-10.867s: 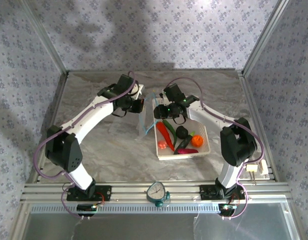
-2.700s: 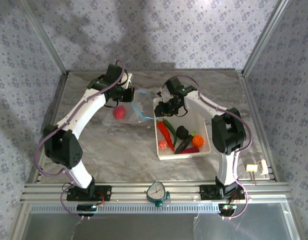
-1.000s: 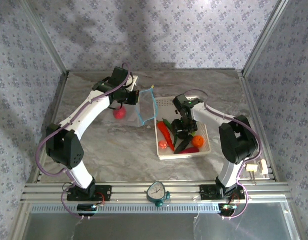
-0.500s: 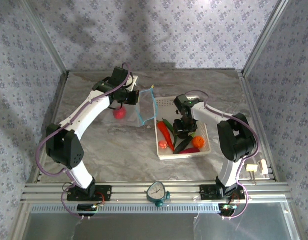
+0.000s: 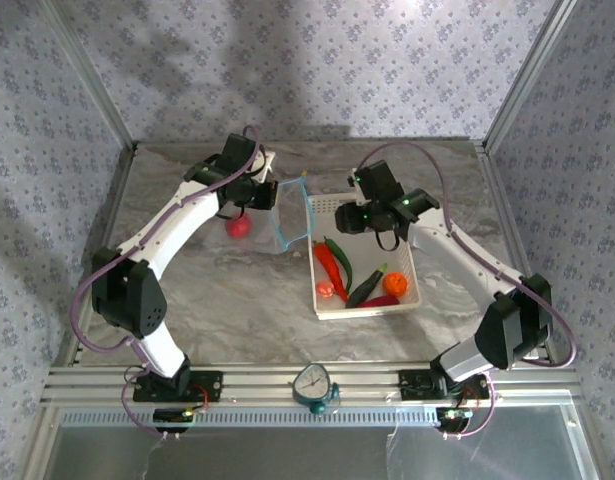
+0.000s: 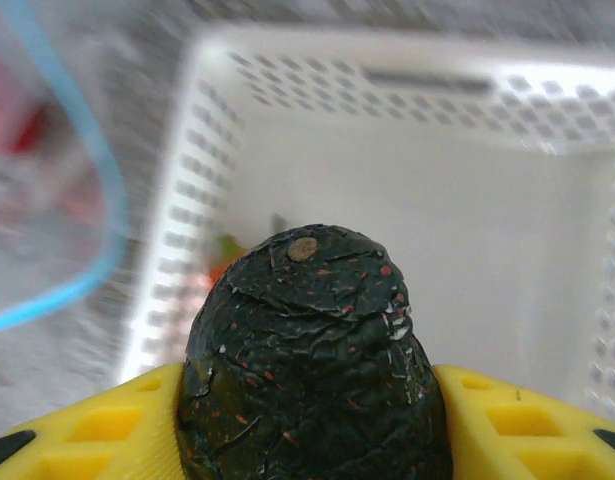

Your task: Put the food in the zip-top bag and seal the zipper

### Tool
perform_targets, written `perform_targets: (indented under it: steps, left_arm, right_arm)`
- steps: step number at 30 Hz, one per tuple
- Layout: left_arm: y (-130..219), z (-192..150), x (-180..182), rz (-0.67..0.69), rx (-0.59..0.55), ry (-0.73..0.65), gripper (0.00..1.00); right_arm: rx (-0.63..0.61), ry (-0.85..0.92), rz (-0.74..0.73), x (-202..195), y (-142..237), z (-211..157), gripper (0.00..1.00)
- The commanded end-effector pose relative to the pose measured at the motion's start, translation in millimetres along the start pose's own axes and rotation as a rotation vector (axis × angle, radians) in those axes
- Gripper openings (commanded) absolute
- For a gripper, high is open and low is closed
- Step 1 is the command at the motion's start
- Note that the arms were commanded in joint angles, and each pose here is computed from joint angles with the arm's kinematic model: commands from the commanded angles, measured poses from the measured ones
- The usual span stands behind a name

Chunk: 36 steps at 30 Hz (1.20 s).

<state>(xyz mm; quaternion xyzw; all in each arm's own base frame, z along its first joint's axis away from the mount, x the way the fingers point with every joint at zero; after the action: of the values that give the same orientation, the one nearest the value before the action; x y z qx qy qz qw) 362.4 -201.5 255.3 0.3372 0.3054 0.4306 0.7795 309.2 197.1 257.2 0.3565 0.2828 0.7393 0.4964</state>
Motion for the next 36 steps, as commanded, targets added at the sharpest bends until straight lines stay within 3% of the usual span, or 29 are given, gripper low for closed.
perform_targets:
  steps: [1, 9, 16, 32, 36]
  left_arm:
    - [4.4, 6.7, -6.8, -0.039, -0.026, 0.001, 0.0]
    - [10.0, 14.2, -13.8, -0.08, -0.048, 0.002, 0.01]
    - [17.5, 18.2, -17.7, -0.109, -0.069, 0.002, 0.01]
    - [27.7, 19.6, -16.0, -0.129, -0.088, 0.006, 0.01]
    - [30.0, 20.0, -15.3, -0.132, -0.093, 0.009, 0.0]
  right_arm:
    - [-0.105, 0.026, 0.157, 42.7, 8.5, 22.8, 0.4]
    - [-0.062, 0.071, 0.224, 86.7, -34.2, 34.0, 0.42]
    - [0.003, 0.077, 0.218, 97.1, -72.0, 31.3, 0.43]
    - [0.074, 0.084, 0.192, 96.8, -94.3, 26.0, 0.69]
    - [0.075, 0.085, 0.19, 96.5, -93.9, 26.4, 0.7]
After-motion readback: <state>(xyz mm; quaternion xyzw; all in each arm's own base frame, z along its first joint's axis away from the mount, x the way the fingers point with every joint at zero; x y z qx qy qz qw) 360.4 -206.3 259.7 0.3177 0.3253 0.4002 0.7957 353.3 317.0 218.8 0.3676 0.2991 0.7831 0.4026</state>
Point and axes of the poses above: each hand's point on the last joint's axis, 136 mm out from that joint toward the fingers, its own y axis back along the fingers, its own x axis along the line the jaws close on, z = x × y, the point moved 6 cm from there along y, back along the fingers, and after that the axes turned 5 degrees about -y, right-handed, at the moved point
